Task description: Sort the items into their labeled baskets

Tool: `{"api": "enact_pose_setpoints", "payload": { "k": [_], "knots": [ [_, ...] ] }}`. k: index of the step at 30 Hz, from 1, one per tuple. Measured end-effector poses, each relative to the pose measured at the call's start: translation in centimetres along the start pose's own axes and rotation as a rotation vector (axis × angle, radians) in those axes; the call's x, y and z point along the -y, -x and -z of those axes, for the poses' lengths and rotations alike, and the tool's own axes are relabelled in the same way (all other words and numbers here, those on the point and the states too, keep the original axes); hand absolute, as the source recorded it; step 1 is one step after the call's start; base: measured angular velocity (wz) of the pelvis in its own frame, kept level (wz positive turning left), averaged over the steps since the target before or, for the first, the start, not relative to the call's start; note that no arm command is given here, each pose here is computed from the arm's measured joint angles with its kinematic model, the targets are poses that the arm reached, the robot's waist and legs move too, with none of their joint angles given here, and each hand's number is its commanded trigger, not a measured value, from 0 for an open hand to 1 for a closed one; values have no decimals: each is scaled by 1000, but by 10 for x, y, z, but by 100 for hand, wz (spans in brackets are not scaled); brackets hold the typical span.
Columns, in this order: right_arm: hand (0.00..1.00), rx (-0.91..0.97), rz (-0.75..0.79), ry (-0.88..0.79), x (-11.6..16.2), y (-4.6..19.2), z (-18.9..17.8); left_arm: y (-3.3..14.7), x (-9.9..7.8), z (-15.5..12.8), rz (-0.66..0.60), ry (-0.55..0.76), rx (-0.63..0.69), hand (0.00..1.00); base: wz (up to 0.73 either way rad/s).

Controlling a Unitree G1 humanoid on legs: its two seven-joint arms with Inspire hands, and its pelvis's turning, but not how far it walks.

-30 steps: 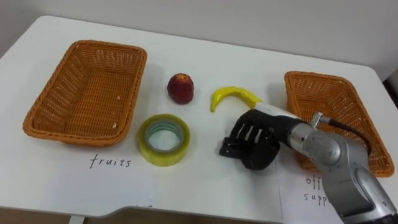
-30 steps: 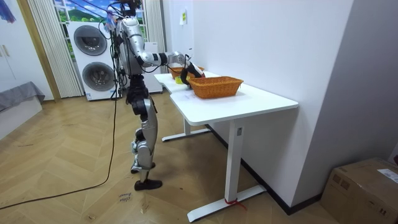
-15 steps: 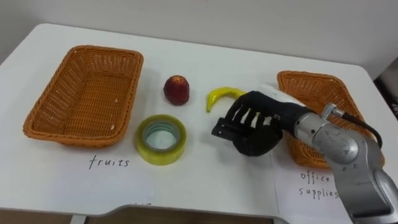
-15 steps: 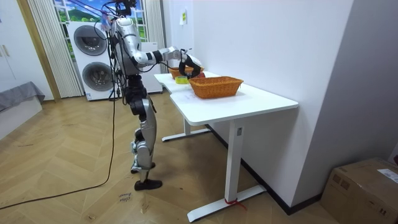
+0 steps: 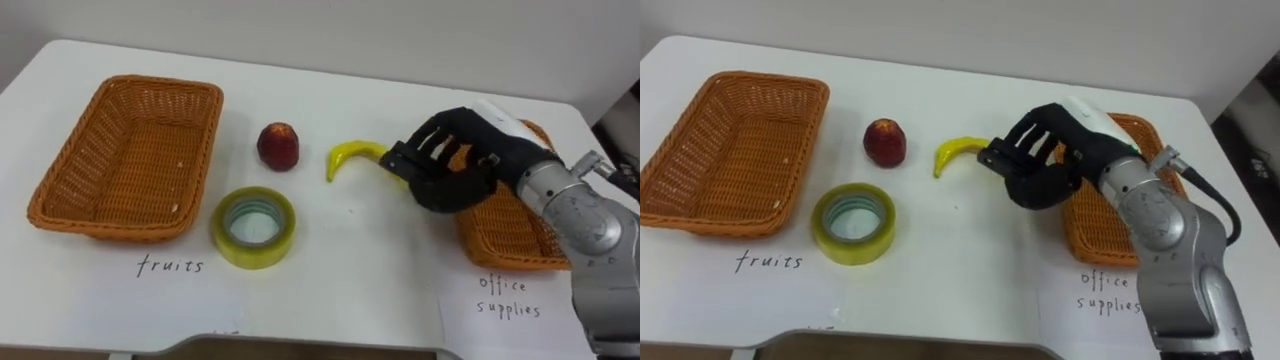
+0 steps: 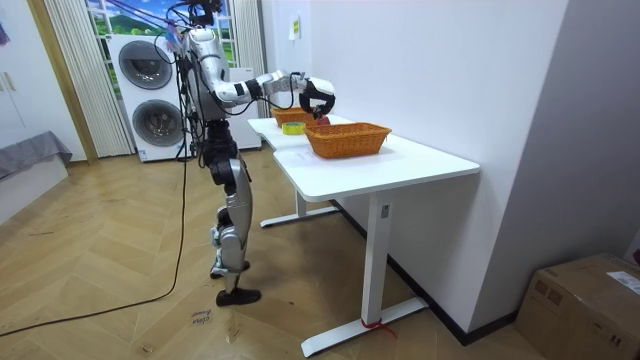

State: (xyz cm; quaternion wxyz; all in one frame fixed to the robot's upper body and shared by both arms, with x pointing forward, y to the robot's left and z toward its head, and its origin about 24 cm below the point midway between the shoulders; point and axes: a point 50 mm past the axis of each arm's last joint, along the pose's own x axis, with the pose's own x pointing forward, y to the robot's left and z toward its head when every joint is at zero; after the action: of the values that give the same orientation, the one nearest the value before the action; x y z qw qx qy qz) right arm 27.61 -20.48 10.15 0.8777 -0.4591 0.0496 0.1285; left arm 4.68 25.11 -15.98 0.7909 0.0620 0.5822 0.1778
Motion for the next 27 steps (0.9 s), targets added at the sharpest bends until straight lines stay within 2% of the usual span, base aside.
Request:
{"api": "enact_pose_setpoints", "payload": {
  "k": [14,27],
  "knots": [
    [100,-10,170,-109,27,10,15,1,-5,5,-11,42,-15,0,2],
    [100,-24,270,-148,31,12,24,1,-7,9,-26,36,-25,0,0]
  ]
}}
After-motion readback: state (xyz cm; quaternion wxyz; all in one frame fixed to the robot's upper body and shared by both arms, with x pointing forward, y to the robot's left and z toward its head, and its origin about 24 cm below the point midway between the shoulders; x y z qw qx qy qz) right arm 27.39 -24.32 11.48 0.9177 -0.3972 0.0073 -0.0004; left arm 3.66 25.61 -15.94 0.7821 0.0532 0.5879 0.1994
